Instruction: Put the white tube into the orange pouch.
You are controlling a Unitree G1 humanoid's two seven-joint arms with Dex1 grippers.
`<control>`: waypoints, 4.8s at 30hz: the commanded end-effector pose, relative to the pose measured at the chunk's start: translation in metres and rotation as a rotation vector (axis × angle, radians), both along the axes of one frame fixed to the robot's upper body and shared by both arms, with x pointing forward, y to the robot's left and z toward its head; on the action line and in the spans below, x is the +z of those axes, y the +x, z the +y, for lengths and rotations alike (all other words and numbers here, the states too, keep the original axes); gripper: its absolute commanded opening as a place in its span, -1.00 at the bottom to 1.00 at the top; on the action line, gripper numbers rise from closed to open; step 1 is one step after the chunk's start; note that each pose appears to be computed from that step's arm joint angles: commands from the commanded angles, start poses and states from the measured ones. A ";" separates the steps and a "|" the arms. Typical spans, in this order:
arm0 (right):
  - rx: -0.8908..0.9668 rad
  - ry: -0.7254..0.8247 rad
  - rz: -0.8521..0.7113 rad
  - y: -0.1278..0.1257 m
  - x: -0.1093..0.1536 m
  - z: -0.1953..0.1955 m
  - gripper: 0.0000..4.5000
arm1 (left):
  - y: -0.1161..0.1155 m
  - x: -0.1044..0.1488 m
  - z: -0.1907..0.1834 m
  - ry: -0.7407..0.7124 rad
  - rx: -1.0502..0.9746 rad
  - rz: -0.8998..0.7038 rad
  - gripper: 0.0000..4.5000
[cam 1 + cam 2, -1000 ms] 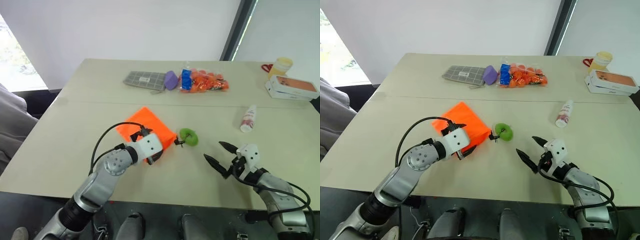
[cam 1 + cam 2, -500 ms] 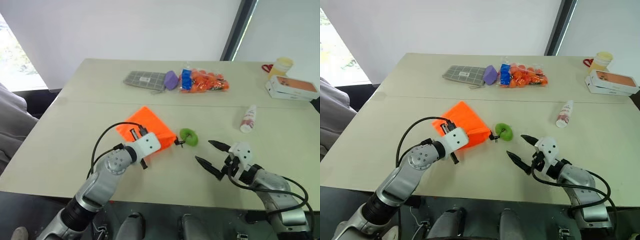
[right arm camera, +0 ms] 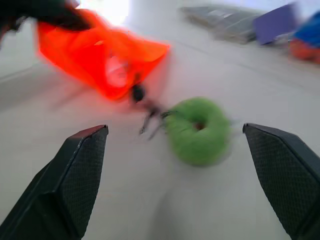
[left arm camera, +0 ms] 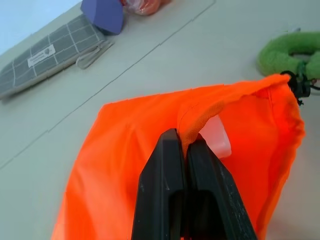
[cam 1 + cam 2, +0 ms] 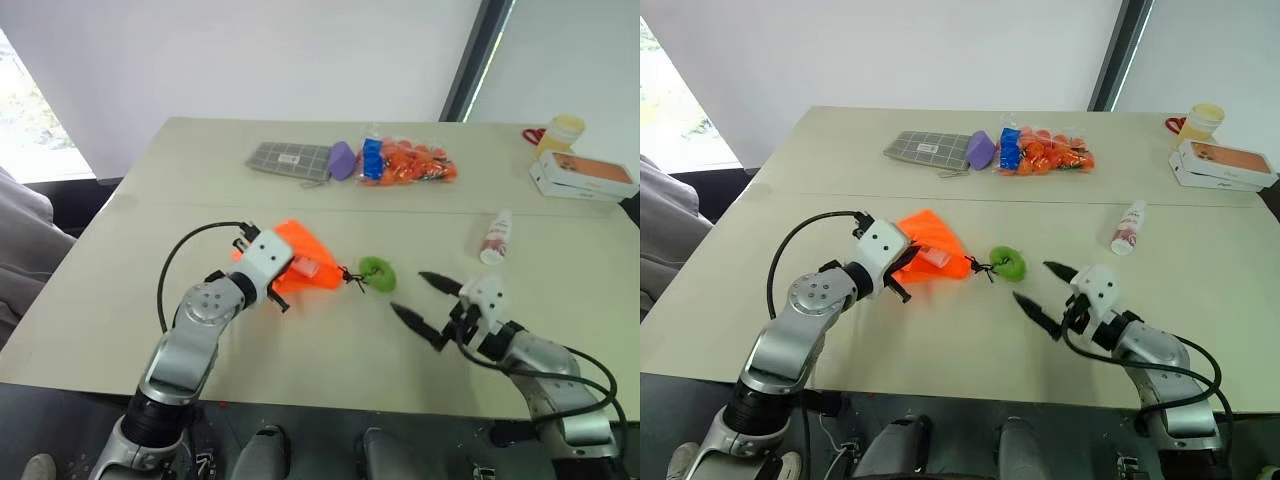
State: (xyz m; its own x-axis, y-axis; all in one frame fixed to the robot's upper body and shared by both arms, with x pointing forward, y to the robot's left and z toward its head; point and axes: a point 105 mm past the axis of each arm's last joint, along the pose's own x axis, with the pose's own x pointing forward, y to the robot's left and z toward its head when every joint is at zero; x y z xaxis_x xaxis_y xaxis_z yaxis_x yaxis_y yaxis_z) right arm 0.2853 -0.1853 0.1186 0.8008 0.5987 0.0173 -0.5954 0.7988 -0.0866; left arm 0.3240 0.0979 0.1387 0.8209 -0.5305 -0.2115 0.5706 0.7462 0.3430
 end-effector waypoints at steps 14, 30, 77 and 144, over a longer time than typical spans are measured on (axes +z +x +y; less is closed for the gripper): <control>-0.924 -0.052 -0.050 0.075 0.007 -0.115 1.00 | -0.002 0.011 0.004 -0.157 -0.015 -0.009 -1.00; -1.039 0.065 0.117 0.092 -0.022 -0.122 0.63 | -0.005 0.012 -0.009 -0.171 -0.045 -0.015 -1.00; 0.256 -0.063 0.190 -0.009 -0.017 0.102 -0.49 | -0.020 0.015 -0.030 -0.149 -0.237 -0.012 -1.00; -0.073 -0.162 0.405 0.050 -0.035 0.065 -0.09 | -0.028 -0.022 0.052 -0.233 -0.135 0.096 0.31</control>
State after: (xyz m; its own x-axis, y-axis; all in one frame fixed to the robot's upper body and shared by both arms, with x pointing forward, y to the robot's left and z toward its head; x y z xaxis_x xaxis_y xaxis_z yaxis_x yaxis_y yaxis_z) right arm 0.3368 -0.1203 0.0793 0.7579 0.5098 -0.4071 -0.5411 0.8398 0.0443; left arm 0.2916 0.1448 0.0979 0.6938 -0.6872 -0.2153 0.7132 0.6972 0.0730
